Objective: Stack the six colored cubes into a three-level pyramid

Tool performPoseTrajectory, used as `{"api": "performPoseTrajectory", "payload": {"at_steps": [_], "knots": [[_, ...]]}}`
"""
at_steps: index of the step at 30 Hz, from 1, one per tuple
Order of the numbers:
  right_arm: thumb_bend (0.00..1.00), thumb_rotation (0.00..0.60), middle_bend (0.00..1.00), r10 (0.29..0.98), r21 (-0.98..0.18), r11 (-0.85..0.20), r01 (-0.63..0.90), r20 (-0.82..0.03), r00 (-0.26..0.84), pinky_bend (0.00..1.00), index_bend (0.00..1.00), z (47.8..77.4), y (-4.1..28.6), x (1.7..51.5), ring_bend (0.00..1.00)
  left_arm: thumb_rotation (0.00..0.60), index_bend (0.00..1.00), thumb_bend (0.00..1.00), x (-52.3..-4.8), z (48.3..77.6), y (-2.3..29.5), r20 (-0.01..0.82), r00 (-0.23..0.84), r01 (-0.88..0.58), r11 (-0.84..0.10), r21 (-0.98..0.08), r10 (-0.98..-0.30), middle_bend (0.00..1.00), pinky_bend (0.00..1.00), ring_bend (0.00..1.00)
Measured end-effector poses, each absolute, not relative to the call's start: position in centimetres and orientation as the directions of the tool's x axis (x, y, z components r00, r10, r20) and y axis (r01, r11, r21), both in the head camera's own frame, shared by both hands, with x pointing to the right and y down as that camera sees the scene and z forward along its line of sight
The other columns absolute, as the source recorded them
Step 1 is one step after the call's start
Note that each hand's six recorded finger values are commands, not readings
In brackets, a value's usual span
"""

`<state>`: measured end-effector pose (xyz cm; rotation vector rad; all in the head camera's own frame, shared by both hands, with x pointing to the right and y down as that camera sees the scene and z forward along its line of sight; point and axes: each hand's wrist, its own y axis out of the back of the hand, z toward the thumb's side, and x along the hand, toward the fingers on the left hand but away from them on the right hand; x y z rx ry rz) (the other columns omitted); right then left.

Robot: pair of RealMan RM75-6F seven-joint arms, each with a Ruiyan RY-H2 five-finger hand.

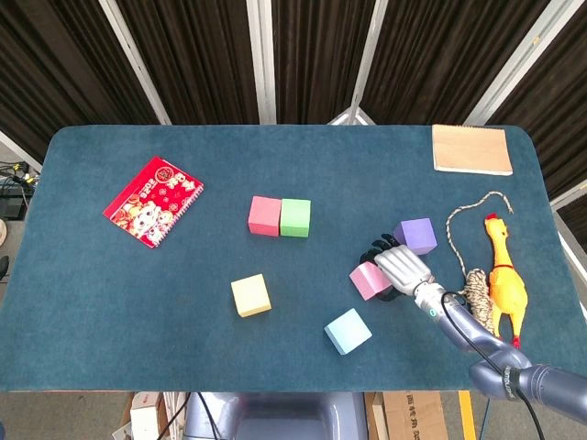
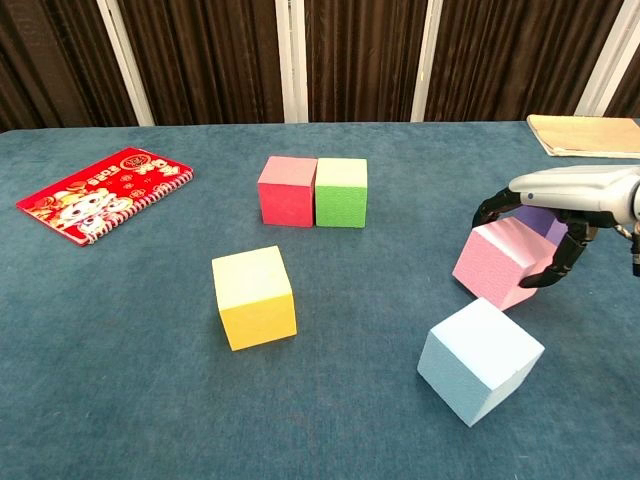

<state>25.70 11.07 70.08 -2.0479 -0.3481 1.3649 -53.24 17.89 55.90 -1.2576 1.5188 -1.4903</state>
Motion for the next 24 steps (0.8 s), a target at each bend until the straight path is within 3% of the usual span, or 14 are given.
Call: {"api": "performPoseTrajectory", "payload": {"at_steps": [5, 9, 17, 24], "knots": [[0.29, 0.6, 0.31, 0.548, -0.644, -0.756, -0.121, -0.723, 0.42, 0.0, 0.31, 70.1, 11.1, 25.7, 0.14, 0.6, 0.14, 0.32, -53.2, 56.1, 17.9, 0.172, -0.32, -0.186, -0.116, -0.976, -0.932, 0.12, 0.0, 0.01], [0.31, 0.6, 0.39, 0.569, -0.663, -0.742, -0.104, -0.704, 0.426, 0.0, 0.37, 70.0, 10.9, 25.4, 0.2, 0.6, 0.14, 0.32, -53.1, 56.1, 17.9, 0.172, -0.318, -0.189, -0.116, -0.975, -0.932, 0.12, 0.0, 0.01], [0.4, 0.6, 0.45, 0.601, -0.7, -0.711, -0.064, -0.653, 0.46, 0.0, 0.47, 69.5, 10.6, 24.5, 0.25, 0.6, 0.15, 0.32, -53.1, 56.1, 17.9, 0.173, -0.319, -0.191, -0.116, -0.975, -0.932, 0.12, 0.0, 0.01], [0.59, 0.6, 0.49, 0.626, -0.733, -0.677, -0.072, -0.624, 0.469, 0.0, 0.52, 67.9, 9.0, 23.9, 0.25, 0.6, 0.15, 0.32, -53.2, 56.1, 17.8, 0.164, -0.318, -0.161, -0.117, -0.98, -0.934, 0.12, 0.0, 0.01]]}}
